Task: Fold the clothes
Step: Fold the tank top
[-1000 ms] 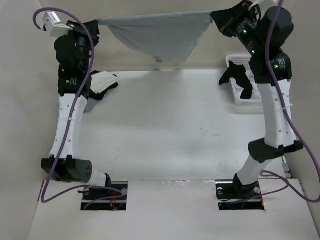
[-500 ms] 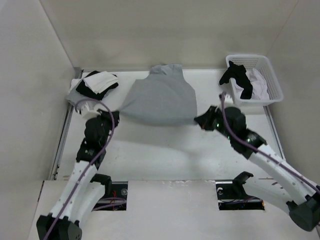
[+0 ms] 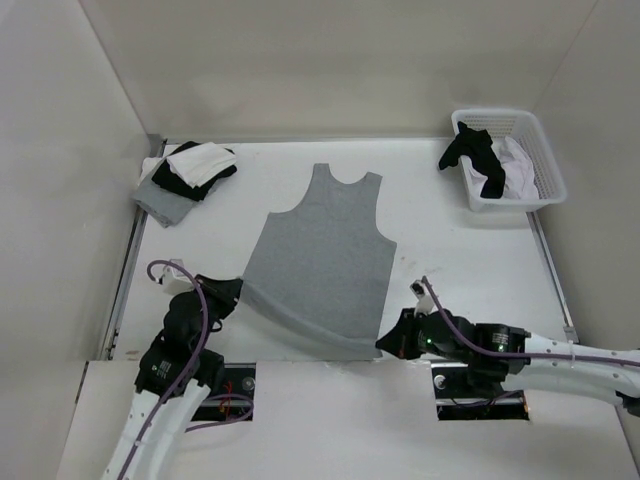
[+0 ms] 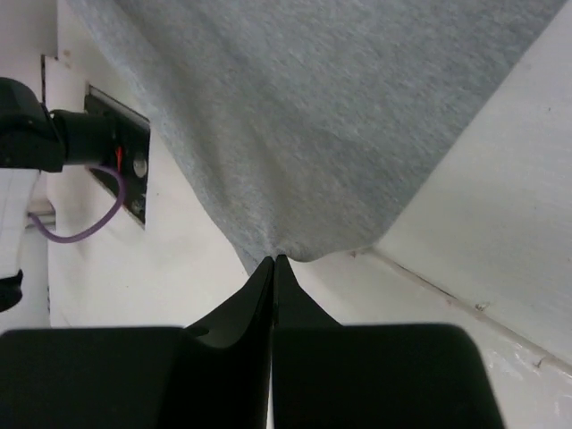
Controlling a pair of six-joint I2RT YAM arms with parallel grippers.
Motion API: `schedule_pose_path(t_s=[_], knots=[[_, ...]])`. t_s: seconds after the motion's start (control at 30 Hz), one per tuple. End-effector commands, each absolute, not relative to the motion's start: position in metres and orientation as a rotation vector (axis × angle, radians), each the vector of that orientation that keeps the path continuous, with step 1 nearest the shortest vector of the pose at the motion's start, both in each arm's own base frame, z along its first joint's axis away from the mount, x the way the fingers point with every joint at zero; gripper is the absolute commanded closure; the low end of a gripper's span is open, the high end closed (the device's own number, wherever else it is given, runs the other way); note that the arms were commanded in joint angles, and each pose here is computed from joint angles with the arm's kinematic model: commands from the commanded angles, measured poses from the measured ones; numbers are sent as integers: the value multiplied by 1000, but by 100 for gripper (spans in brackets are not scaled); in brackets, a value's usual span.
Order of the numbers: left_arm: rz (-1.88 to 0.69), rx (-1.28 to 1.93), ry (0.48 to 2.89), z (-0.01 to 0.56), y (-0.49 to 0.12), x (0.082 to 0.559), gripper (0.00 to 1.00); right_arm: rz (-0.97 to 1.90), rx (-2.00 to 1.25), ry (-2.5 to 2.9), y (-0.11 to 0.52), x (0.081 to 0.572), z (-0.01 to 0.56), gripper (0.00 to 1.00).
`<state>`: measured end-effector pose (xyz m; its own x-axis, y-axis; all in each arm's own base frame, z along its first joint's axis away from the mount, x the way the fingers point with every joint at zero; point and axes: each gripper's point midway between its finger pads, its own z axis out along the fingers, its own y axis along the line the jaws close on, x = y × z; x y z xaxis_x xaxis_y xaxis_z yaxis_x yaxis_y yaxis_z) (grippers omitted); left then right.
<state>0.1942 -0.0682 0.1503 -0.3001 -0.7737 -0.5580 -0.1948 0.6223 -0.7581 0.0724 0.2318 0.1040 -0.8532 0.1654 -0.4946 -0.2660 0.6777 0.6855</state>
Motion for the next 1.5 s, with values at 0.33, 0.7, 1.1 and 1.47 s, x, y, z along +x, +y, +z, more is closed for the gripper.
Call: schedule_pose_path(t_s=[0.33, 0.7, 1.1, 1.47], knots=[[-621, -771, 1620, 222, -95, 370, 97, 861, 185, 2037, 199, 295, 197, 100], [-594, -742, 1722, 206, -133, 574, 66, 772, 421, 2031, 149, 510, 192, 73], [-588, -819, 1817, 108, -100, 385, 59, 785, 372, 2059, 194, 380, 126, 96], [-618, -876, 1917, 55, -88, 349, 55, 787, 377, 2091, 203, 296, 85, 68]])
